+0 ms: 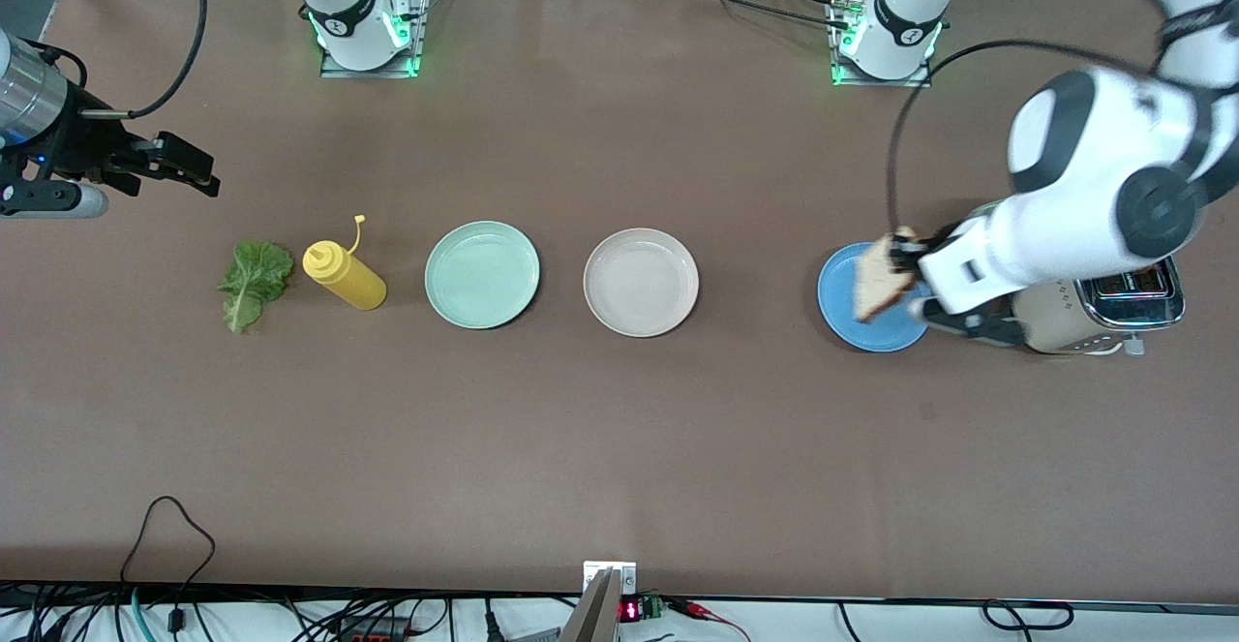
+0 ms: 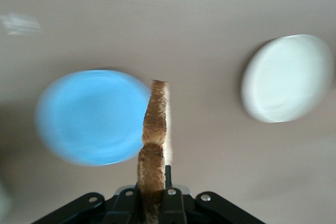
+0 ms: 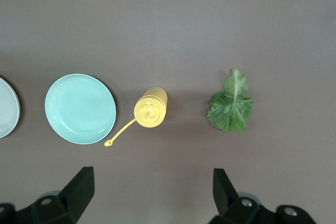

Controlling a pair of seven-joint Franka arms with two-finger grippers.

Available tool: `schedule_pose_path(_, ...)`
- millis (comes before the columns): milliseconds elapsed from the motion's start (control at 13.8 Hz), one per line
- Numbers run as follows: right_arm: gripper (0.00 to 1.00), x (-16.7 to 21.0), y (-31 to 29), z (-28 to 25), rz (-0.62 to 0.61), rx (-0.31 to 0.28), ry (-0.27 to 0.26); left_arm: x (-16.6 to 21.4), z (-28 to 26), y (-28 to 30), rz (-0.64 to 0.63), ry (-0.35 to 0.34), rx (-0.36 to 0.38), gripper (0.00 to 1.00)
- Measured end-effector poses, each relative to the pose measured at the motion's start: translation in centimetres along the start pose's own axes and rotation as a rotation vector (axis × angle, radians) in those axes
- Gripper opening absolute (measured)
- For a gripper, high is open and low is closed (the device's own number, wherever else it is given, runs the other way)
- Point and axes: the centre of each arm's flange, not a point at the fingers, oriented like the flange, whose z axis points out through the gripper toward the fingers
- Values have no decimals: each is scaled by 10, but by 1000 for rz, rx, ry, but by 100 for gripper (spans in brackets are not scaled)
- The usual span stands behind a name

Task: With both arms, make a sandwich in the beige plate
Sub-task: 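Lift the bread slice out and carry it to the beige plate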

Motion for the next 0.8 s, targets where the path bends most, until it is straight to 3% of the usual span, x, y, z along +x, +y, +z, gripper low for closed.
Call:
schedule_pose_path(218,100,0,0,0,-17,0,0,44,42,-5,-137,48,-398,9)
schedule_pose_path(363,100,0,2,3,-126,0,-5,61,65,-2,-187,63,-588,9)
schedule_pose_path(580,100,2,14,12,-296,32,-13,65,99,23,-127,37,-662,9)
schedule_pose_path(798,100,5,43,28,-500,157,43,56,147,46,-54,52,-638,9)
